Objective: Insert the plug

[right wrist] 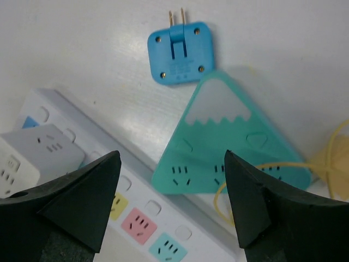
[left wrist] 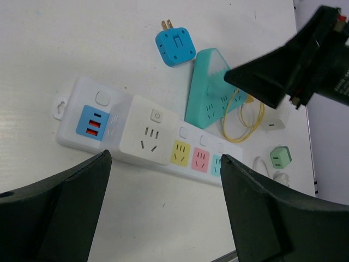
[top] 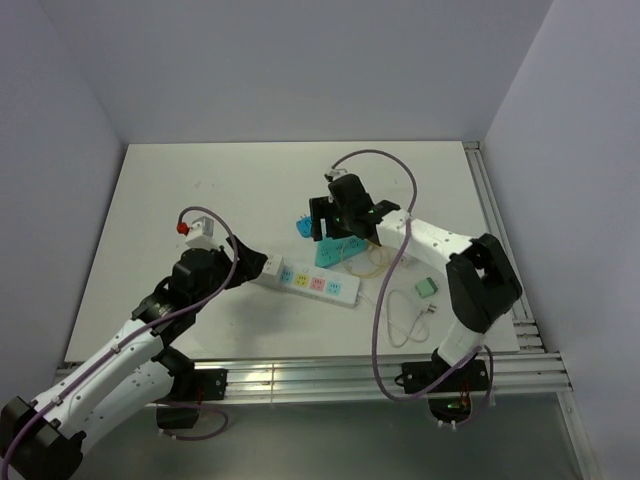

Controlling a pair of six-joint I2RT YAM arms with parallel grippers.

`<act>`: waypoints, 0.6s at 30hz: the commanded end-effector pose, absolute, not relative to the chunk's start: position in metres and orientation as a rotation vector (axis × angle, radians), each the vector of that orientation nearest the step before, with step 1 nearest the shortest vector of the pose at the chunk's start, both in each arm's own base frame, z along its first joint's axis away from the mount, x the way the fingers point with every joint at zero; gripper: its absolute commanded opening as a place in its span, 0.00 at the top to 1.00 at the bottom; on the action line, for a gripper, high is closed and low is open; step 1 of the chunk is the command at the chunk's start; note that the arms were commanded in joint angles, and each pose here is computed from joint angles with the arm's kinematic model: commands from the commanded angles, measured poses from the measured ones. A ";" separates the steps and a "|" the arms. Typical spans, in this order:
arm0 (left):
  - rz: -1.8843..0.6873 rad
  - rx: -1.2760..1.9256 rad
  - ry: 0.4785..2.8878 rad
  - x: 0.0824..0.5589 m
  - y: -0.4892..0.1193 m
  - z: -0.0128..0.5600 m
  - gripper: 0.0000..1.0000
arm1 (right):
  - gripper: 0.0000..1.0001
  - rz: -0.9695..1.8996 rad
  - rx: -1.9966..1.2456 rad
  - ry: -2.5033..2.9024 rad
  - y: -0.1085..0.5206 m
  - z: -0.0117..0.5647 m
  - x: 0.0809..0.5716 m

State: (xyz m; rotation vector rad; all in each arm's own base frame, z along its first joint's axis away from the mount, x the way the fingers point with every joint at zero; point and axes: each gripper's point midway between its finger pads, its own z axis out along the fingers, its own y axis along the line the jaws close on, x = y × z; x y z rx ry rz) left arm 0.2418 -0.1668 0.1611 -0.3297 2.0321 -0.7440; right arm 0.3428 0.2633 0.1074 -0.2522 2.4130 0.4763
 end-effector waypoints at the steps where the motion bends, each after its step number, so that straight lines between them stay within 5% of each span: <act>1: -0.753 -0.280 1.992 0.246 -0.169 0.183 0.13 | 0.16 0.363 -0.349 2.309 0.269 0.132 0.378; 18: -0.744 -0.253 1.994 0.239 -0.162 0.188 0.06 | 0.07 0.223 -0.576 2.379 0.308 0.088 0.433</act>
